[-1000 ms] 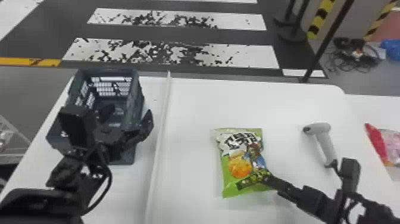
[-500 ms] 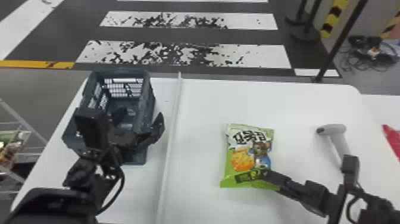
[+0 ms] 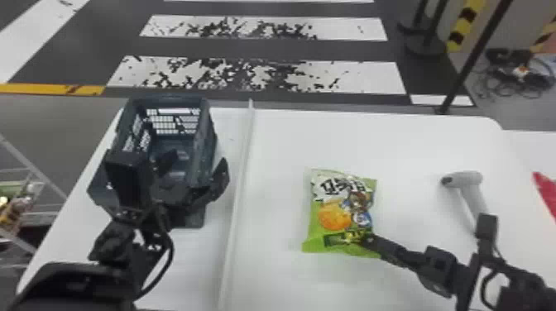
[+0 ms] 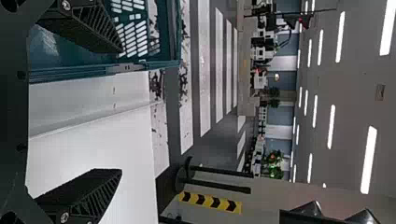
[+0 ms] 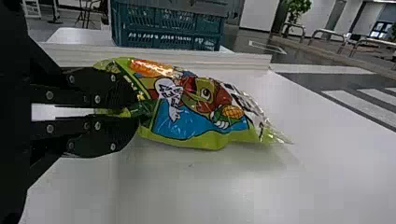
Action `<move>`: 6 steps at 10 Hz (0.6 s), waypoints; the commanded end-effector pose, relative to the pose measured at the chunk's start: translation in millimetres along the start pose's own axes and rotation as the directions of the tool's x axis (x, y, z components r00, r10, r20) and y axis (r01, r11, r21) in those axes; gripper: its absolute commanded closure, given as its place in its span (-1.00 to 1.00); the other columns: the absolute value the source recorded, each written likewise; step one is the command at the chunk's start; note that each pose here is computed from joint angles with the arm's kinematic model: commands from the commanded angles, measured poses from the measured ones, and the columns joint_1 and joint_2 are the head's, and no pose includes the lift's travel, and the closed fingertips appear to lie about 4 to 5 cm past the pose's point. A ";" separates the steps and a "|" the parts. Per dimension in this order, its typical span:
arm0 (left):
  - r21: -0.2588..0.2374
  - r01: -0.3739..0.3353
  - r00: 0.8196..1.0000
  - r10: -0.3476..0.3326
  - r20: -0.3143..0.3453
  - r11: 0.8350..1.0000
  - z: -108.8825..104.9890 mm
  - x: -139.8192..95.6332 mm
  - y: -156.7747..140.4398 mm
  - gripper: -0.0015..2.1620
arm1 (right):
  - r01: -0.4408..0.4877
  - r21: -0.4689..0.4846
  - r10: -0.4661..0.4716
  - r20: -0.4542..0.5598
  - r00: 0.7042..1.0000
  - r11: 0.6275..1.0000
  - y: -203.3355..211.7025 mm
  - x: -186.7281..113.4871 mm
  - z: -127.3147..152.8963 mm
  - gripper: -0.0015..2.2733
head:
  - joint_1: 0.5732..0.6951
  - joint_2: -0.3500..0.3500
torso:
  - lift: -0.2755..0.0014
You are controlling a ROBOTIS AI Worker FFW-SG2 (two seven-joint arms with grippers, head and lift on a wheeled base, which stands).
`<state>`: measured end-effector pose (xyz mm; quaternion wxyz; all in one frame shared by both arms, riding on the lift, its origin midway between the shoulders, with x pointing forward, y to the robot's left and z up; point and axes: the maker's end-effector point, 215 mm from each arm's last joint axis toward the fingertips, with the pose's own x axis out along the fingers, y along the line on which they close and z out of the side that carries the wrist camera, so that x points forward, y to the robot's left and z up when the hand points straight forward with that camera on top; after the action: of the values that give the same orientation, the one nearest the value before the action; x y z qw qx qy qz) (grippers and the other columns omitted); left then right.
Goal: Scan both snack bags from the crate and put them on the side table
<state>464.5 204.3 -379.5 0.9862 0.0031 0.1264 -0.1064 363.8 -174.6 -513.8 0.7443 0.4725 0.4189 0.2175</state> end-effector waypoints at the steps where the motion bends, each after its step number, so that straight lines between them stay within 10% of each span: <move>1: 0.000 -0.002 1.000 0.002 -0.002 1.000 -0.4 -1.7 0.9 -0.92 | -0.035 -0.005 0.035 0.020 0.999 0.999 14.3 -7.3 8.4 0.98 | 1.00 0.11 | 0.36; 4: 0.002 -0.006 1.000 0.006 0.005 1.000 3.9 -4.0 2.0 -0.92 | 0.039 -0.212 -0.009 0.141 0.990 0.977 54.8 -42.8 59.6 0.98 | 1.00 0.06 | 0.36; 6: 0.003 -0.021 1.000 0.021 0.008 1.000 6.3 -4.3 4.5 -0.92 | 0.286 -0.427 -0.162 0.303 0.939 0.858 66.5 -73.0 105.3 0.98 | 1.00 -0.02 | 0.36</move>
<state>462.9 209.5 -373.2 0.9877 0.0053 0.1228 -0.0968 408.9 -240.9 -417.5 0.8795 0.3012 0.3243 0.1746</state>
